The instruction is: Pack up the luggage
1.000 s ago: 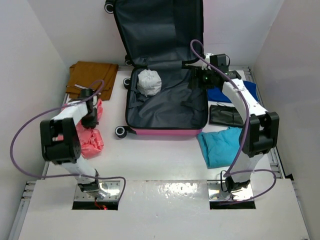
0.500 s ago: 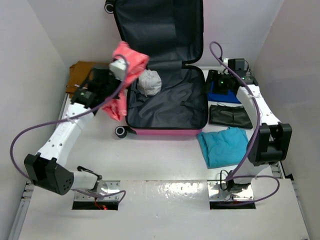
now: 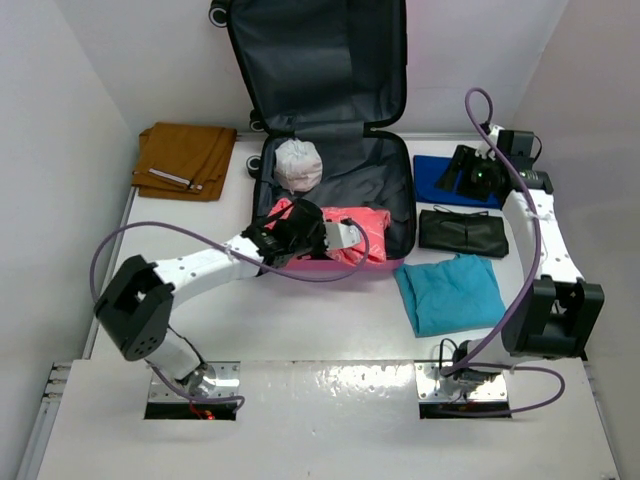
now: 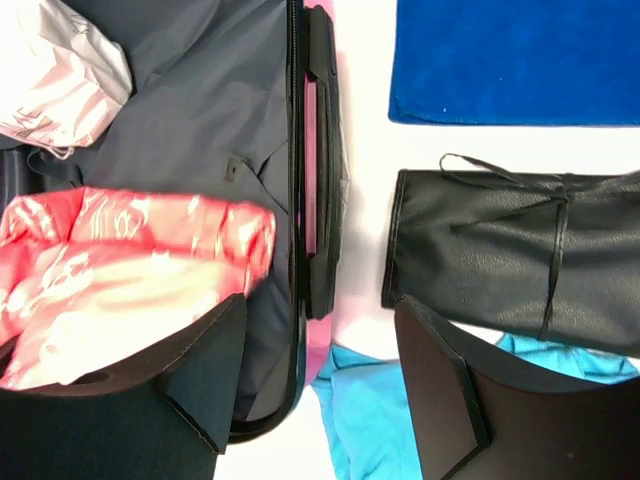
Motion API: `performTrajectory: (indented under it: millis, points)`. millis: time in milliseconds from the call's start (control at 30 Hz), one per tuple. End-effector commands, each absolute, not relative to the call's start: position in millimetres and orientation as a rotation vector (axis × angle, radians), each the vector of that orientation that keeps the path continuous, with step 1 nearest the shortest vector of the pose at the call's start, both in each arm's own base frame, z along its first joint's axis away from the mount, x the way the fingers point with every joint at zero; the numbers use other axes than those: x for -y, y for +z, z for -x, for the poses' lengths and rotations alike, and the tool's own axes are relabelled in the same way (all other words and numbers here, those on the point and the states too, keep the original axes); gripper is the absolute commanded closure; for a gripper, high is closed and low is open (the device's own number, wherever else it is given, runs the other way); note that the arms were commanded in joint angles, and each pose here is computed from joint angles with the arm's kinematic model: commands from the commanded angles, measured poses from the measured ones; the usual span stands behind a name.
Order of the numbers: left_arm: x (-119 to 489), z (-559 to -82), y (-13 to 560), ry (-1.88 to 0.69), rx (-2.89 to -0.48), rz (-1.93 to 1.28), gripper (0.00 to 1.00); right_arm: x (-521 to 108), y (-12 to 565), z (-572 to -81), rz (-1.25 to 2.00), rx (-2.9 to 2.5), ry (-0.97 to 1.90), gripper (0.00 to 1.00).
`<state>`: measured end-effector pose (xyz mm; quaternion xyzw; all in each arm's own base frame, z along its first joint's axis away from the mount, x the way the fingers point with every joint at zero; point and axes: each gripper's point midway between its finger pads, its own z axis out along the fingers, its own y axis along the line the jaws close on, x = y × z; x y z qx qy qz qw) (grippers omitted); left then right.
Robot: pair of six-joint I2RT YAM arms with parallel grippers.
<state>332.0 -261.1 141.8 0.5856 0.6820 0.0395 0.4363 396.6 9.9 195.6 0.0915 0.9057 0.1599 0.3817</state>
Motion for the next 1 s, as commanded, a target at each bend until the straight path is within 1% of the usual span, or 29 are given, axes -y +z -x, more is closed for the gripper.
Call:
performTrajectory:
  millis: [0,67,133,167,233,333,400,433,467,533,567,600,667,733,767,800,833,900,967]
  points:
    - [270.4,-358.6,153.3,0.192,-1.561,-1.468,1.0,-5.8,211.4,-389.5,-0.221,-2.256,0.407,0.39]
    - [274.9,-361.5,149.2,0.164,-1.554,-1.489,1.0,-4.0,213.5,-386.1,-0.218,-2.249,0.401,0.39]
    - [275.7,-366.9,132.4,0.185,-1.578,-1.501,1.0,-2.9,210.4,-384.0,-0.224,-2.254,0.398,0.39]
    - [272.9,-375.5,131.6,0.228,-1.606,-1.458,1.0,-3.7,210.9,-383.5,-0.217,-2.253,0.399,0.39]
    - [267.6,-390.6,119.0,0.225,-1.702,-1.405,1.0,-3.8,208.8,-383.1,-0.221,-2.257,0.401,0.39]
    - [270.1,-394.7,99.9,0.175,-1.813,-1.384,1.0,-5.1,210.1,-384.3,-0.217,-2.255,0.414,0.39]
    - [266.4,-393.9,91.7,0.189,-1.86,-1.381,0.98,-8.6,211.1,-385.4,-0.2,-2.255,0.436,0.36]
    - [265.9,-392.5,88.4,0.182,-1.886,-1.377,0.94,-9.0,211.7,-386.1,-0.198,-2.255,0.439,0.35]
    - [269.2,-392.6,91.5,0.134,-1.893,-1.38,0.84,-12.1,210.9,-385.3,-0.197,-2.263,0.459,0.33]
    - [266.5,-388.4,104.4,0.031,-1.919,-1.34,0.69,-18.5,214.4,-386.9,-0.157,-2.262,0.49,0.31]
    - [267.9,-388.0,116.6,-0.045,-1.905,-1.311,0.54,-20.3,215.0,-387.8,-0.147,-2.262,0.5,0.3]
    - [272.3,-385.5,133.4,-0.084,-1.879,-1.29,0.5,-27.1,217.7,-387.8,-0.116,-2.255,0.529,0.28]
    - [274.7,-383.5,190.0,-0.149,-1.795,-1.187,0.47,-32.2,218.9,-389.1,-0.092,-2.252,0.552,0.27]
    - [272.3,-380.2,228.7,-0.171,-1.757,-1.102,0.39,-43.1,221.6,-387.6,-0.061,-2.247,0.596,0.27]
    - [270.2,-374.8,261.0,-0.201,-1.716,-1.03,0.35,-47.6,221.6,-387.7,-0.043,-2.247,0.603,0.26]
    - [262.7,-376.1,283.3,-0.177,-1.704,-0.963,0.26,-52.1,221.7,-387.1,-0.026,-2.248,0.611,0.26]
    - [256.0,-375.9,298.9,-0.164,-1.698,-0.899,0.23,-56.6,220.2,-386.8,-0.008,-2.252,0.616,0.26]
    - [225.1,-379.8,328.1,-0.135,-1.703,-0.754,0.19,-59.7,218.3,-386.1,-0.003,-2.258,0.622,0.26]
    - [207.8,-381.5,338.7,-0.122,-1.711,-0.69,0.15,-65.4,213.6,-385.8,0.02,-2.267,0.625,0.25]
